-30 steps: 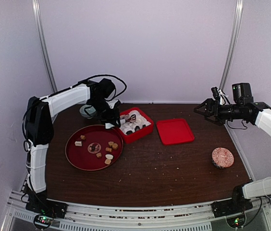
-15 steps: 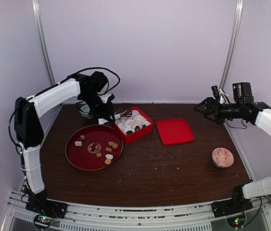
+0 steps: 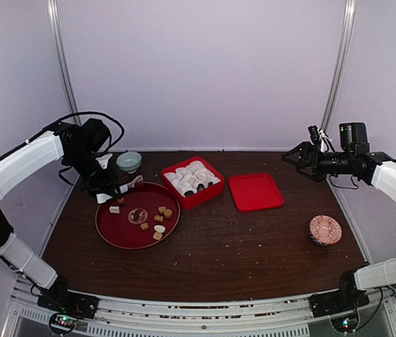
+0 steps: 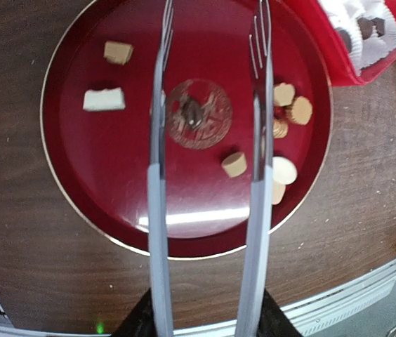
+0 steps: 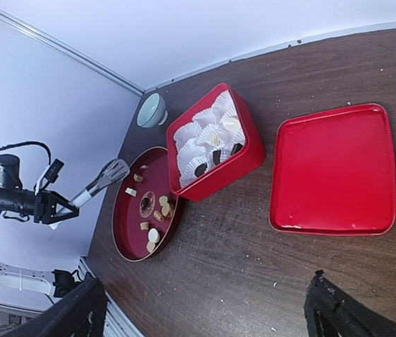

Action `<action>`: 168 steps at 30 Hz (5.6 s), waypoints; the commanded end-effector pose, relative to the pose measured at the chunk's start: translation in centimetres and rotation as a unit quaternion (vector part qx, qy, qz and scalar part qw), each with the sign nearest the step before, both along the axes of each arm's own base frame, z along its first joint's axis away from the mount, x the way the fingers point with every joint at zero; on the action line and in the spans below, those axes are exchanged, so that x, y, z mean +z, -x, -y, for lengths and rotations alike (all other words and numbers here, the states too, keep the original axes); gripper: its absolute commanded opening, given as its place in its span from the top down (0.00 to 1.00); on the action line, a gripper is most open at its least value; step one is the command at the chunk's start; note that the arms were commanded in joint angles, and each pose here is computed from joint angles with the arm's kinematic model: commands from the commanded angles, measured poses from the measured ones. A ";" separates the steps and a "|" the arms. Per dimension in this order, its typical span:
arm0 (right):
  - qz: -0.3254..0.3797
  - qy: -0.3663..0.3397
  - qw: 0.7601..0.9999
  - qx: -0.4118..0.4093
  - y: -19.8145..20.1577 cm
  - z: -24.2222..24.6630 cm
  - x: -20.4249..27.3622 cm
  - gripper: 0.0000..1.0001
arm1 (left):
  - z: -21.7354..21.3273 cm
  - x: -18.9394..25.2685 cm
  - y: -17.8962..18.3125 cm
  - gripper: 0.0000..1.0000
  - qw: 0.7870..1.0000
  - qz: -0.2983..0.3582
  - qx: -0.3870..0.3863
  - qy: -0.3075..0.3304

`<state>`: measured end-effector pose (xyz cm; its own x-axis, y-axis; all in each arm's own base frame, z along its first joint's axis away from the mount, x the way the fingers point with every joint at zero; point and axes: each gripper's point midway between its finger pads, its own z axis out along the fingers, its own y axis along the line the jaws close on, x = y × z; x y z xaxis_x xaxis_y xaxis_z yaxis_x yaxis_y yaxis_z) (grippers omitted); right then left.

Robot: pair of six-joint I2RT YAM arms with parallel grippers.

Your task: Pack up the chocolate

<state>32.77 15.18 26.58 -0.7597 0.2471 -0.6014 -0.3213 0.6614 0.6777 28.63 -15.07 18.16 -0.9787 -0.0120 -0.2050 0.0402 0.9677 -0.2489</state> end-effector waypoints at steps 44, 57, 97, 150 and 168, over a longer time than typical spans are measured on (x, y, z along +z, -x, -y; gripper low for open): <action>0.013 -0.029 0.999 -0.001 -0.7 -0.6 0.9 0.00 | -5.9 -3.6 1.2 0.71 0.996 -0.050 0.021 -0.072; 0.005 -0.023 1.000 0.003 -0.5 -0.6 0.4 0.00 | 1.1 5.5 -4.8 0.73 0.997 0.069 -0.024 0.012; -0.004 -0.019 1.000 -0.008 -0.3 -0.3 -0.2 0.00 | 12.7 -1.9 -9.0 0.68 0.986 0.023 -0.167 0.008; -0.007 -0.017 1.000 0.015 -0.5 -0.9 -0.5 0.00 | 3.9 -2.6 2.3 0.62 0.987 0.039 -0.154 -0.030; -0.006 -0.013 1.000 0.007 0.0 -0.5 -0.3 0.00 | 4.6 -5.7 2.7 0.65 0.980 -0.003 -0.194 -0.035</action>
